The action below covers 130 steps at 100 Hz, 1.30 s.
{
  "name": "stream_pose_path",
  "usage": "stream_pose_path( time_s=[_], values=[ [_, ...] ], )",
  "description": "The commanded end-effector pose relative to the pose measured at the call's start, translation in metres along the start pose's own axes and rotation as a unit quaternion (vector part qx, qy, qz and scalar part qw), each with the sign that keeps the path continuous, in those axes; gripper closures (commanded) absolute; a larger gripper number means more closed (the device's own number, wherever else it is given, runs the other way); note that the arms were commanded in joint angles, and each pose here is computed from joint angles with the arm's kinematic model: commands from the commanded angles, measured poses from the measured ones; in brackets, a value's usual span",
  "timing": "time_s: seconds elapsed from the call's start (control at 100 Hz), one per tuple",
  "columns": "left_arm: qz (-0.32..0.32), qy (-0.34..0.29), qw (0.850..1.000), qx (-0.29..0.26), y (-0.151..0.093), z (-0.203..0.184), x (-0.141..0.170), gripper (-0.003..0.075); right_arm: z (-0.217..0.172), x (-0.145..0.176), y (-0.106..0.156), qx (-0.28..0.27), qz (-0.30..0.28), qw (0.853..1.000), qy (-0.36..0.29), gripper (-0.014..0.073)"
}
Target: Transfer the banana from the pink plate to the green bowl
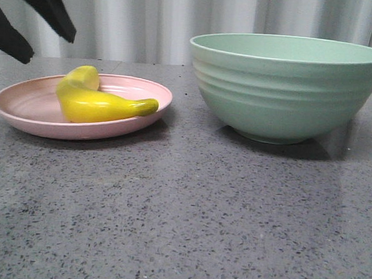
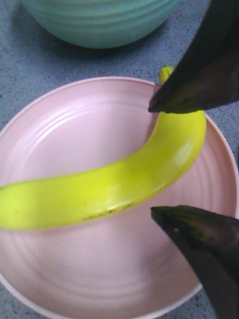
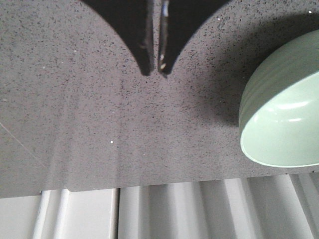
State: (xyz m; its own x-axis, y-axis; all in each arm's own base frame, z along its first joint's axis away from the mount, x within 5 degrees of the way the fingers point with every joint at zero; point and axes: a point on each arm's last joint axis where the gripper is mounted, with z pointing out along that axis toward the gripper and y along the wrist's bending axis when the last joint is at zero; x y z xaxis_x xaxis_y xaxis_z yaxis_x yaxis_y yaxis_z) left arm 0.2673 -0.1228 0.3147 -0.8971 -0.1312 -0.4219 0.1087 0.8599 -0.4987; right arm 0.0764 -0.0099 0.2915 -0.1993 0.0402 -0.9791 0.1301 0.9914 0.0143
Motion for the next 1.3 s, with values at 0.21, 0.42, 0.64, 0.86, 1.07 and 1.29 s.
stream_pose_path(
  time_s=[0.21,0.42,0.64,0.86,1.07,1.29],
  values=[
    [0.008,0.001,0.999,0.037,-0.025,-0.001,0.0,0.0277,0.0,-0.015,0.0,0.0,-0.004,0.999,-0.049,0.0675],
    [0.026,0.048,0.998,0.016,-0.027,0.021,0.008,0.0277,0.0,-0.015,0.0,0.0,-0.004,0.999,-0.05,0.0674],
    [0.011,0.053,0.998,-0.011,-0.021,0.022,0.008,0.0277,0.0,-0.015,0.0,0.0,-0.004,0.999,-0.05,0.0674],
    [-0.065,0.016,0.998,-0.01,-0.022,0.022,0.002,0.0277,0.0,-0.015,0.0,0.0,-0.004,0.999,-0.051,0.0675],
    [-0.121,0.021,0.992,-0.021,-0.018,0.026,0.001,0.0277,0.0,-0.015,0.0,0.0,-0.004,0.999,-0.053,0.0675],
    [-0.158,0.041,0.986,-0.035,-0.013,0.043,0.002,0.0277,0.0,-0.016,0.0,0.0,-0.004,0.998,-0.055,0.0674]
  ],
)
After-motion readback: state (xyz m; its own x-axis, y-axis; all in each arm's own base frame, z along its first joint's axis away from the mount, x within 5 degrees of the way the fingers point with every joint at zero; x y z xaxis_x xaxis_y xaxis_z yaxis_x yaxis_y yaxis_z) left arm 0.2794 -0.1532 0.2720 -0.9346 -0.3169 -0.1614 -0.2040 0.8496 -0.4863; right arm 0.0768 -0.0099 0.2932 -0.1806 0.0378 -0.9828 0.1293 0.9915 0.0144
